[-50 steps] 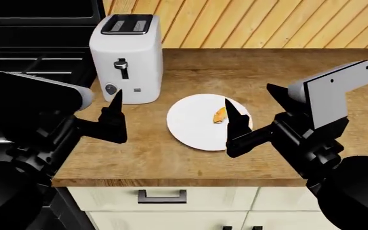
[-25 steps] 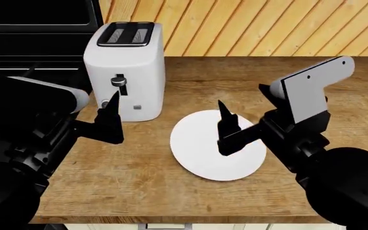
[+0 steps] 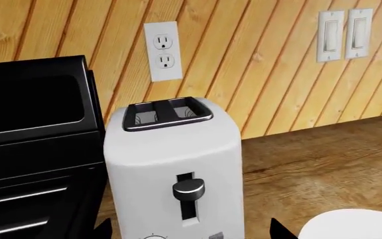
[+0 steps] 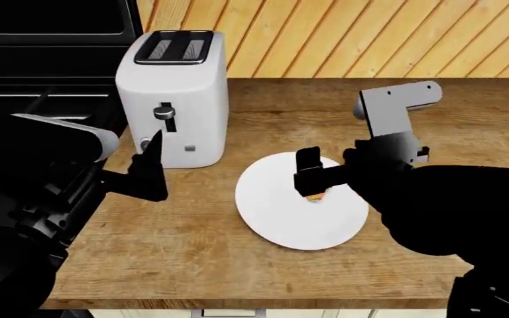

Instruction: Frozen meat rests on a plate on the counter. Retrieve the meat and place it in a pot on a burner. Then turn the burner on.

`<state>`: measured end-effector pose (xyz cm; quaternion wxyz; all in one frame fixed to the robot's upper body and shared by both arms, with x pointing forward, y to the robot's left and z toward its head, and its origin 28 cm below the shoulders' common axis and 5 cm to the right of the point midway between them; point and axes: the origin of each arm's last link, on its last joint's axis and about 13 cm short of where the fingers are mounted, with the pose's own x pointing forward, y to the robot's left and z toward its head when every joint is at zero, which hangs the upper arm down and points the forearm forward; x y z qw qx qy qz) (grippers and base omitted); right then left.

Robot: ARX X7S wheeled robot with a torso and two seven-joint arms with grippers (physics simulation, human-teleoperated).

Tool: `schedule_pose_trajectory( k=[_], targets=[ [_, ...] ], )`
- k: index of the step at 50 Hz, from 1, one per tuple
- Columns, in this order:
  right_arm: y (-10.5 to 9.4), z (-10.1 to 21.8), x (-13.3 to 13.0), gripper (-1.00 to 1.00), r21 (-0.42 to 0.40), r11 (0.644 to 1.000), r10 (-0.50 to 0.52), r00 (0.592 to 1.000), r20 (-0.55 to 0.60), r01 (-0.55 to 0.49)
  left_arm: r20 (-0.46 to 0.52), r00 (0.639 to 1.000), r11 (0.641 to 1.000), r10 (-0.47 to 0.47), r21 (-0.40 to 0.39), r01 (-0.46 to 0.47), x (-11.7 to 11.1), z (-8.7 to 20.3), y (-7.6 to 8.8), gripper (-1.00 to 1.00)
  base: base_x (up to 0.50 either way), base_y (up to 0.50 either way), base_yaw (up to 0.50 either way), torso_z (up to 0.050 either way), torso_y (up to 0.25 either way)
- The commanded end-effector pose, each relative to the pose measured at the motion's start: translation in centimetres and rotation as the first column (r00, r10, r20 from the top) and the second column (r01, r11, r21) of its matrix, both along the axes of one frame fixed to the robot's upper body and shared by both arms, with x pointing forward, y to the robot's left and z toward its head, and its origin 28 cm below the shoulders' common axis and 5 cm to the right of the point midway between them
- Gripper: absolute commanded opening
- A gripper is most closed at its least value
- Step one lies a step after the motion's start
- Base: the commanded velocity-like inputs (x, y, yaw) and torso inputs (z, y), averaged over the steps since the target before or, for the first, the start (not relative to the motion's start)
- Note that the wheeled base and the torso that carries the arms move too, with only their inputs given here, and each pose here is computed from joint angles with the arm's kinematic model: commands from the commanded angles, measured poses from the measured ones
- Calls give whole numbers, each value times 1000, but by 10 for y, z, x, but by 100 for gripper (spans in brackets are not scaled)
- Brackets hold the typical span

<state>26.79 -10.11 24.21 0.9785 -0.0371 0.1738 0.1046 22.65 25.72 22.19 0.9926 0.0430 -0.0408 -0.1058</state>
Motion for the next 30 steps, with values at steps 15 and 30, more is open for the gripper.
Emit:
schedule_pose_trajectory(
  k=[15,30],
  targets=[
    [5,-14,16,100,-14,998,-63,985,-158,61,0,1000,1000,-8,-11,8,2,-7,4,100,0,0,0,0,0],
    [9,-21,18,100,-19,999,-34,983,-181,31,-4,1000,1000,-5,-8,5,3,-9,5,100,0,0,0,0,0]
  ],
)
